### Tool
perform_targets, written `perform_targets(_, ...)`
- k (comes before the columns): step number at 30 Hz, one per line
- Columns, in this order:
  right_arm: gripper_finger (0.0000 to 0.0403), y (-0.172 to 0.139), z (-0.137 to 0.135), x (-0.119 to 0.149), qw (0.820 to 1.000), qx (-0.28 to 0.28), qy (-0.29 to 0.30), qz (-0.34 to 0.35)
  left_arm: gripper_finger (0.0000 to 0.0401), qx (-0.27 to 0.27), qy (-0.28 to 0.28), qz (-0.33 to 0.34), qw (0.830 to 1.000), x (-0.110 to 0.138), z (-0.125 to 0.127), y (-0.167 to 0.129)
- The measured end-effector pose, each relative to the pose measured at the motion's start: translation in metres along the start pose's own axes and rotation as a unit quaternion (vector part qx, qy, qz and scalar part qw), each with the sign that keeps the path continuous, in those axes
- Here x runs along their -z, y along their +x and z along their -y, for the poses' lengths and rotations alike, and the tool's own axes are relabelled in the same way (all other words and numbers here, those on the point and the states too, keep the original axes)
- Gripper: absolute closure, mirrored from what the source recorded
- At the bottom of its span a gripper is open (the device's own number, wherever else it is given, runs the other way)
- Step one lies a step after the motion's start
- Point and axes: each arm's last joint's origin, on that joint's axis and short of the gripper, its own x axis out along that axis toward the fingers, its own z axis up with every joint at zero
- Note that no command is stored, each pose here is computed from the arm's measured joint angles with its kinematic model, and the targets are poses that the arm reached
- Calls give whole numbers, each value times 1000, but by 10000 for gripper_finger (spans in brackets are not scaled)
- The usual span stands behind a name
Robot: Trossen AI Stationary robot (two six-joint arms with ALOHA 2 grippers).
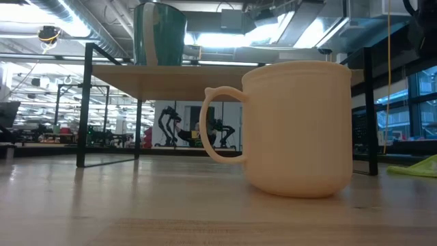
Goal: Stack small to large cups/mugs on shelf
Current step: Put the orange mug on the shelf
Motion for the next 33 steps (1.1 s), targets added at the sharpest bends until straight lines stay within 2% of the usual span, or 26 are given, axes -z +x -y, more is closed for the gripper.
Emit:
perform_targets(4,381,-3,-4,-3,1000,-10,-12,0,352,0,0,0,1000,0,0,0)
perform_targets(10,371,-7,-7,-12,1000,-17,-4,7,352,0,0,0,1000,0,0,0)
perform_targets(14,379,-19,-16,-22,999,-25,-19,17,352,0,0,0,1000,0,0,0)
perform_targets(21,379,-58,-30,-46,997,-7,-66,28,352,0,25,-2,1000,0,0,0)
perform_targets(26,379,-91,-40,-64,993,-16,-109,50,352,-6,33,-7,999,1,0,0)
perform_targets(33,379,-142,-54,-98,970,-29,-190,151,352,-7,39,-16,999,4,-1,0)
